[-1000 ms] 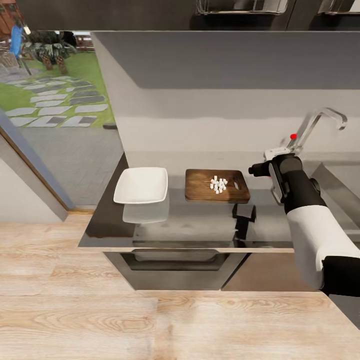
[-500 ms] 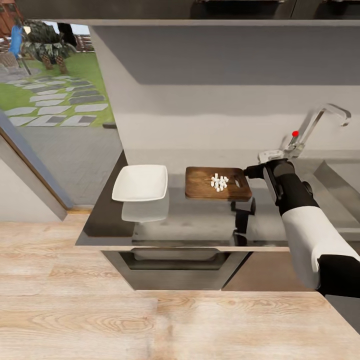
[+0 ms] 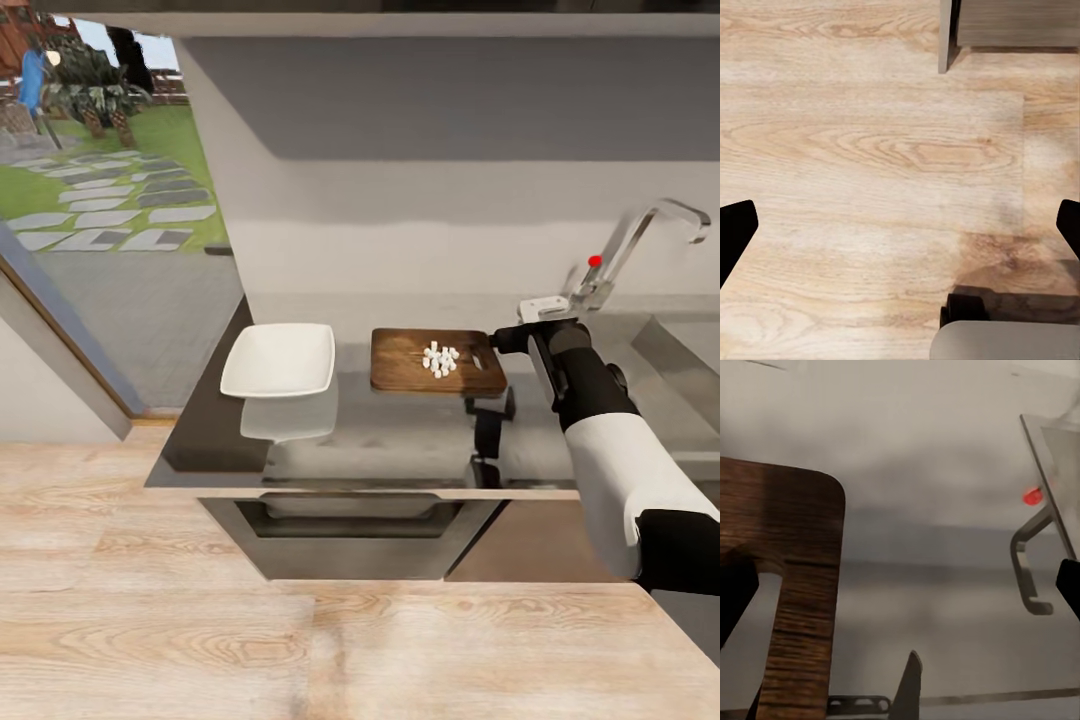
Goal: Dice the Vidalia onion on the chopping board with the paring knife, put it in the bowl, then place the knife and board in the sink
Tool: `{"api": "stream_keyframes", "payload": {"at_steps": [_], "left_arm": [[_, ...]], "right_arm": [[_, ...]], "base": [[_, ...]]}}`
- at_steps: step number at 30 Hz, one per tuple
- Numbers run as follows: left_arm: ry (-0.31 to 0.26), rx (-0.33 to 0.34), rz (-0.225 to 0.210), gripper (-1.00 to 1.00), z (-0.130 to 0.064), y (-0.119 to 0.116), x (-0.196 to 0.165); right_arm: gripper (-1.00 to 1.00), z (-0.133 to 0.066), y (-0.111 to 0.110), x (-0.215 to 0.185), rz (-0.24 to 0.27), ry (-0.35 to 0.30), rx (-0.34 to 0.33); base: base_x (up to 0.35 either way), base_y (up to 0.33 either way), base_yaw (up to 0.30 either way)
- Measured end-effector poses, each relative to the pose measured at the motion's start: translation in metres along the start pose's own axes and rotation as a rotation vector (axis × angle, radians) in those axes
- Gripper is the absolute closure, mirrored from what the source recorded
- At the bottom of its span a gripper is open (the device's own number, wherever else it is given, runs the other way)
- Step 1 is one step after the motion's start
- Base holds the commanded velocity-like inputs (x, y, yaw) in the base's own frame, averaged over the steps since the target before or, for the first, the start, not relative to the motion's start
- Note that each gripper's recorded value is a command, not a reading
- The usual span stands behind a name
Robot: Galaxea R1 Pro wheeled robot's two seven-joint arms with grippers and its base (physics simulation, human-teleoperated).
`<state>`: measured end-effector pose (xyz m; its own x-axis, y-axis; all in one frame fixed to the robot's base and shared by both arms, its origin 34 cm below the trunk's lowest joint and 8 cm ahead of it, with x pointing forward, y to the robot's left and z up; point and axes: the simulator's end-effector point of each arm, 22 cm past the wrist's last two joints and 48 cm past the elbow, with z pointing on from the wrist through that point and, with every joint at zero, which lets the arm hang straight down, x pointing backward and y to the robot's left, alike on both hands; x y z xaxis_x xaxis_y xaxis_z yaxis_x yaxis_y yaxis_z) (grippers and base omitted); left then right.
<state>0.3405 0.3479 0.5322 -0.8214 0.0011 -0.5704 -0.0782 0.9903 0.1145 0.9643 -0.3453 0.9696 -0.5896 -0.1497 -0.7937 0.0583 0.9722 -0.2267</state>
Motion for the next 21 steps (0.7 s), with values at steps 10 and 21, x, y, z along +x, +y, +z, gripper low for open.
{"api": "stream_keyframes", "payload": {"at_steps": [10,21], "left_arm": [[0.000,0.000,0.000,-1.00,0.012,-0.002,0.007],[0.000,0.002,-0.001,-1.00,0.015,-0.003,0.009]], "right_arm": [[-1.00,0.011,0.003,0.018,0.008,0.017,-0.002],[-1.00,0.016,0.003,0.027,0.037,0.030,-0.014]], "base": [[0.000,0.000,0.000],[0.000,0.000,0.000]]}}
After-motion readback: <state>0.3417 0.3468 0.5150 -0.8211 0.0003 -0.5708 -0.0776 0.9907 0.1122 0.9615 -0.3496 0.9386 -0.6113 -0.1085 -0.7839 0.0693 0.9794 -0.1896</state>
